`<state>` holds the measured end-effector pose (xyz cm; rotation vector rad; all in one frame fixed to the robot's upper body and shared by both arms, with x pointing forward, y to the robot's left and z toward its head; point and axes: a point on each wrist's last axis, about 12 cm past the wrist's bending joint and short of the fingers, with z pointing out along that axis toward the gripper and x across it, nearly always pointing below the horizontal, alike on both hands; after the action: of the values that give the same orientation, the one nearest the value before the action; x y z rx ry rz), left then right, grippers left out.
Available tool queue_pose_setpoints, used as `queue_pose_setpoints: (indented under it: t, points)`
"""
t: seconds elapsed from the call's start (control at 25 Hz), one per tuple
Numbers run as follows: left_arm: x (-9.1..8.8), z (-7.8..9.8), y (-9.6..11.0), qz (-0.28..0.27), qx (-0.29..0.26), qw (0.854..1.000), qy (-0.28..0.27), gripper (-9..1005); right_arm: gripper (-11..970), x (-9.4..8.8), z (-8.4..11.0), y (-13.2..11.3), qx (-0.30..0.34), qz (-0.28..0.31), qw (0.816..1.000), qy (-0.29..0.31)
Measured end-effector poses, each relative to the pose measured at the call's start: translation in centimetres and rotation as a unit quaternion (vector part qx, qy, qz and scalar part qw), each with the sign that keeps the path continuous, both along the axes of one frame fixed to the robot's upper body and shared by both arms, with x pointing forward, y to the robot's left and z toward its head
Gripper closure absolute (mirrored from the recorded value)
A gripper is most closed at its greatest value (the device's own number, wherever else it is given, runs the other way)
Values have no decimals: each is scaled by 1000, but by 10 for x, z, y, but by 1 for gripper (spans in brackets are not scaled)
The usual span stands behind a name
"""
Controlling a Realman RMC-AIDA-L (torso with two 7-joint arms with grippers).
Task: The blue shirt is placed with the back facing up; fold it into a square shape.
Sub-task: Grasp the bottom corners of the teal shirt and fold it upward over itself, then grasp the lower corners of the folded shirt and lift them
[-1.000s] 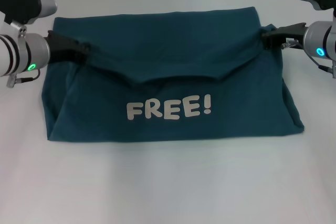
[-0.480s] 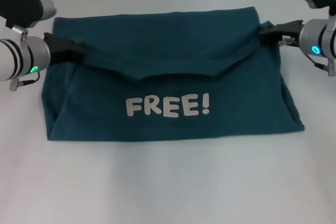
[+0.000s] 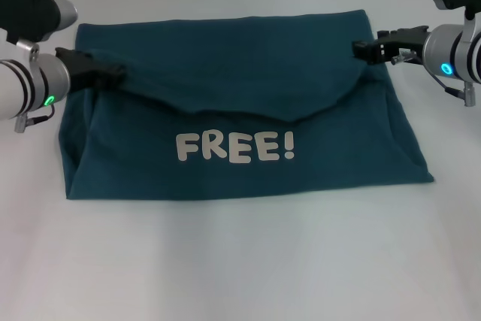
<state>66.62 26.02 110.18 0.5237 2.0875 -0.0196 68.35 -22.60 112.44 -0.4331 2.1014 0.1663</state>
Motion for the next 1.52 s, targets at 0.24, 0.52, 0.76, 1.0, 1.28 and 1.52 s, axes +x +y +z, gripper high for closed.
queue_pose_setpoints:
  t: [0.24,0.52,0.76,1.0,1.28,1.52]
  points:
    - [-1,-1,-3,-7,0,1000,4,383,396,-1,-2,-1,-2,-2,1000,1]
    - [-5,-2,-13,-44,-10,999,28,231,161,-4,-8,-2,-1,-1,1000,11]
    - [-7,2,-15,-69,1,996,54,108,35,-7,-11,-3,-1,0,1000,17]
    - [-5,14,4,-22,3,1000,19,54,36,-8,-14,-5,-1,-2,1000,20]
    - [-4,19,17,9,2,1000,2,57,37,-8,-13,-5,-2,-3,1000,17]
    - [-10,21,28,24,-22,999,13,58,36,-8,-14,-6,-2,-4,1000,18]
